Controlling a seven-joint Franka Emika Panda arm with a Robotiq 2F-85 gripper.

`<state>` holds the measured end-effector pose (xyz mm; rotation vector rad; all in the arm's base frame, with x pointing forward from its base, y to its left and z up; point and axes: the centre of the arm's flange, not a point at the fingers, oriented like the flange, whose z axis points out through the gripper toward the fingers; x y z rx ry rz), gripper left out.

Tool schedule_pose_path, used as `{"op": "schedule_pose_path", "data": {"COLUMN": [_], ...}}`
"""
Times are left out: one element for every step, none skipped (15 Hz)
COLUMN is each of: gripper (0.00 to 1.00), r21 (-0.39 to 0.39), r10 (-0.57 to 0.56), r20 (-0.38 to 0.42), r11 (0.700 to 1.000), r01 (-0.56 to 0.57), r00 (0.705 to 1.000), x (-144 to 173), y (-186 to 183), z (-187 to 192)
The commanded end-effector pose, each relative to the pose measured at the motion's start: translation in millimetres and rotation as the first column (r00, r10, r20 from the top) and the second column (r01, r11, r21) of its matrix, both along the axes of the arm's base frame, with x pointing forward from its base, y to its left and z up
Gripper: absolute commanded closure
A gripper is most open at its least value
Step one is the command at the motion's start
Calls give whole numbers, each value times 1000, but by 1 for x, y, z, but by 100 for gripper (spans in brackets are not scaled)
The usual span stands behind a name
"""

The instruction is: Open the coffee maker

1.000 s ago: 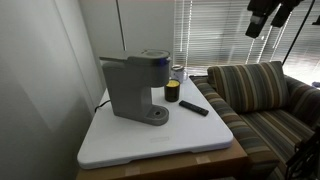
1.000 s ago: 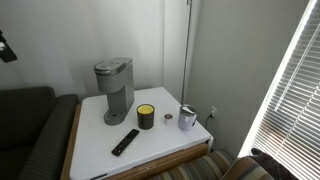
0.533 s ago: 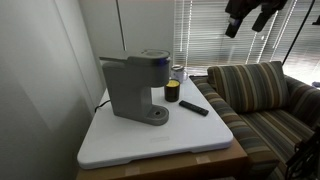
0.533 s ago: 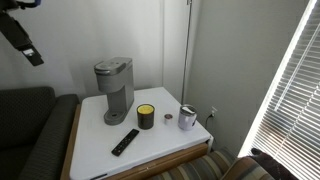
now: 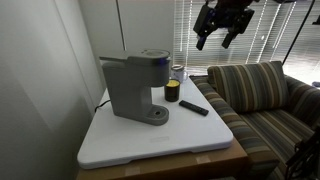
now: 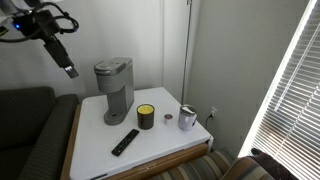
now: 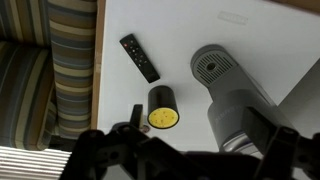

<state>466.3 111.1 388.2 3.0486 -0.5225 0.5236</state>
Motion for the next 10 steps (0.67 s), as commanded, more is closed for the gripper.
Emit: {"op": "schedule_pose_path", "data": {"gripper": [0, 0, 17, 26, 34, 40, 47, 54, 62, 68], "r21": [16, 20, 18, 24, 29, 43, 67, 86, 122, 155], "r10": [-60, -80, -113, -143, -181, -216, -249, -284, -318, -345], "r20": [12, 9, 8, 7, 9, 14, 19, 22, 25, 25], "r11": [998, 997, 993, 989, 983, 976, 967, 956, 942, 929], "r01": [60, 80, 113, 143, 180, 215, 247, 282, 313, 337], "r00": [998, 997, 994, 990, 984, 976, 968, 958, 948, 938], "x": [36, 38, 39, 40, 40, 40, 41, 42, 43, 45], "y": [-8, -11, -16, -20, -24, -27, -29, -29, -28, -26], "z": [-27, -33, -40, -45, -51, -55, -59, -61, -65, -68]}}
